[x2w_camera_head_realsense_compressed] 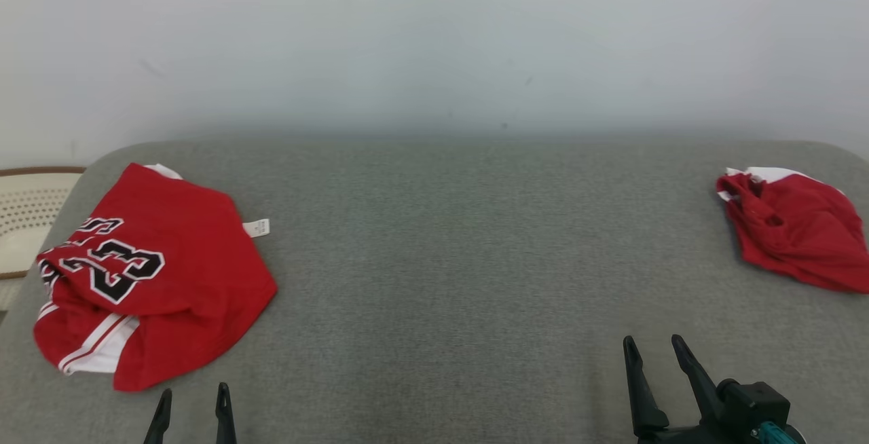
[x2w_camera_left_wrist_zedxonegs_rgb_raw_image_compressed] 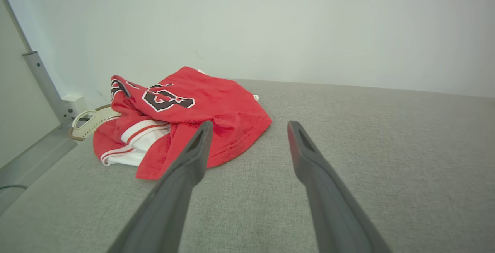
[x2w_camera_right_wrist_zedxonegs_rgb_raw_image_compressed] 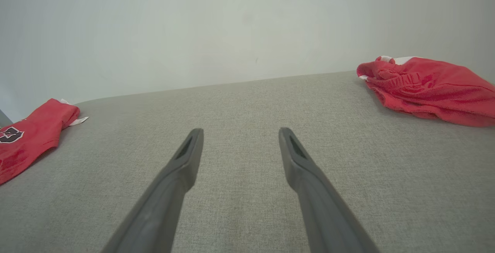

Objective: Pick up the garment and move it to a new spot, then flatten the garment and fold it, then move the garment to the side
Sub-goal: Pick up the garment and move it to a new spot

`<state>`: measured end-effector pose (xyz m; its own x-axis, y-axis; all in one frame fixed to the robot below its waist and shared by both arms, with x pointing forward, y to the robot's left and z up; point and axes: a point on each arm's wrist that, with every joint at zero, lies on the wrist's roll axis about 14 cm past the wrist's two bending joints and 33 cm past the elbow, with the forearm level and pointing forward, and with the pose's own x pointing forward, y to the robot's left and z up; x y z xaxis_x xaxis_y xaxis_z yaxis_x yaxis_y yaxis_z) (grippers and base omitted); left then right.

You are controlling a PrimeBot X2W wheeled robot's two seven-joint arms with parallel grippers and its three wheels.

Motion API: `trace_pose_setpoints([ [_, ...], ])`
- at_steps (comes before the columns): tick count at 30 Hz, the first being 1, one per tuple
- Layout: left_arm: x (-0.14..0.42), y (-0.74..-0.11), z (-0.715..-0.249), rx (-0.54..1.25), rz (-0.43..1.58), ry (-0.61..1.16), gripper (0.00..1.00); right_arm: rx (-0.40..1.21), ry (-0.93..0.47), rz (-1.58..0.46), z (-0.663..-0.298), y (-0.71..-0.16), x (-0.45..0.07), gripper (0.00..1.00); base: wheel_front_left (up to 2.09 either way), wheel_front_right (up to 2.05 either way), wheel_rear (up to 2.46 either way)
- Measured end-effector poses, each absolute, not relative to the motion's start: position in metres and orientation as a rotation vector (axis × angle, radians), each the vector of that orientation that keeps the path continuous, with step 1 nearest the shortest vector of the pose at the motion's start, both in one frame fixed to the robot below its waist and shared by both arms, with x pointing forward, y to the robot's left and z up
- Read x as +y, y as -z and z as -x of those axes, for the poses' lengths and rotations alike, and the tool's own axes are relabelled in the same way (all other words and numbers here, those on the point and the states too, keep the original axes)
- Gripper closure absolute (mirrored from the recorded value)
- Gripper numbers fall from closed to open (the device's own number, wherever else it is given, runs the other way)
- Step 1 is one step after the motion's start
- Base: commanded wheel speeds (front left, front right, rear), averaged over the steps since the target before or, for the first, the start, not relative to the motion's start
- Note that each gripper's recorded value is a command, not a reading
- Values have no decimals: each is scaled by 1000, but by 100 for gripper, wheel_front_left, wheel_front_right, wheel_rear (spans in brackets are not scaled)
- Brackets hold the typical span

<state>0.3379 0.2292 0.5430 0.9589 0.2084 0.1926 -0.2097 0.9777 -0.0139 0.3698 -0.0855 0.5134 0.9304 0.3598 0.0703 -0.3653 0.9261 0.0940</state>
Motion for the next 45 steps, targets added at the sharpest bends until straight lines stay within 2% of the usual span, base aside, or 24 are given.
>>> trace_pose_setpoints([
  [26, 319, -541, -245, -193, -46, -536, 0, -29, -714, -117, -371, -512, 31, 0, 0, 0, 0],
  [37, 336, -543, -220, -195, -62, -609, 0, -26, -786, -128, -367, -512, 57, 0, 0, 0, 0],
  [45, 335, -545, -222, -195, -70, -598, 0, -24, -790, -130, -367, -511, 59, 0, 0, 0, 0],
])
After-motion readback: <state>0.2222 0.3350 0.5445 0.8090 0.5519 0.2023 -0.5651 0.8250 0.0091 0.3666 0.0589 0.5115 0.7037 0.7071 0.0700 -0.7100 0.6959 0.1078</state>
